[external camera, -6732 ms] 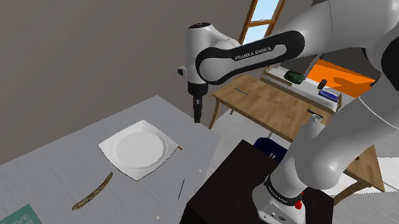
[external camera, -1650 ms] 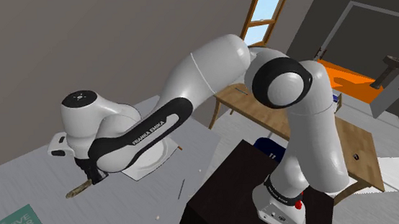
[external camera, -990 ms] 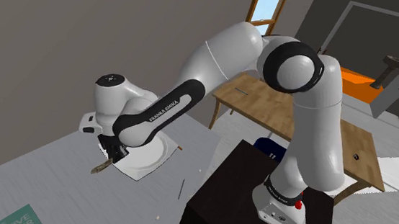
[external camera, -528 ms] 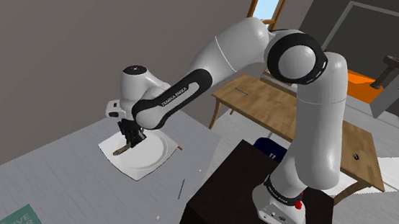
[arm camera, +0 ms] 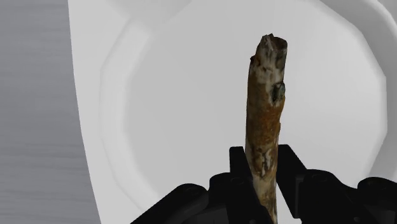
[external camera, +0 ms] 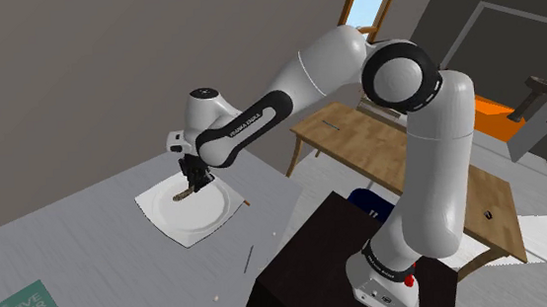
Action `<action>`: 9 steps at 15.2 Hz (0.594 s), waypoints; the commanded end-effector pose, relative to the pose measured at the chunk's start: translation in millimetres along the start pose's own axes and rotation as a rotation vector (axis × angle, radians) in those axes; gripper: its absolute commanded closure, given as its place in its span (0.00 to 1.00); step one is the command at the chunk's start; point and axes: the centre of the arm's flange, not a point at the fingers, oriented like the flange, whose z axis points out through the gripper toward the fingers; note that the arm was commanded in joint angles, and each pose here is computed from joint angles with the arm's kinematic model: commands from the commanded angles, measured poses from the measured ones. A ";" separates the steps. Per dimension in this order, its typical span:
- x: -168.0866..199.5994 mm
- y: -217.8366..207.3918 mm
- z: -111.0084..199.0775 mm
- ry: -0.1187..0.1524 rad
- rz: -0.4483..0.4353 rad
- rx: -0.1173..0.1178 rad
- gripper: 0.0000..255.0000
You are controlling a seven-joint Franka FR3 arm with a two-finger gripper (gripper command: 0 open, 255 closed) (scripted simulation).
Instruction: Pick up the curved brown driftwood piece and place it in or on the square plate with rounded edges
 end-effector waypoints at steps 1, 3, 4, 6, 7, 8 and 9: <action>-1.0 -0.5 10.4 0.000 -0.001 0.000 1.00; -1.3 -1.0 20.9 0.000 -0.001 0.000 1.00; -1.5 -1.2 26.2 0.000 -0.001 0.000 1.00; -1.8 -1.8 36.8 0.000 -0.001 0.000 1.00; -2.0 -2.0 42.0 0.000 -0.001 0.000 1.00; -2.2 -2.3 48.8 0.000 -0.001 0.000 1.00; -2.2 -2.4 48.8 0.000 -0.001 0.000 1.00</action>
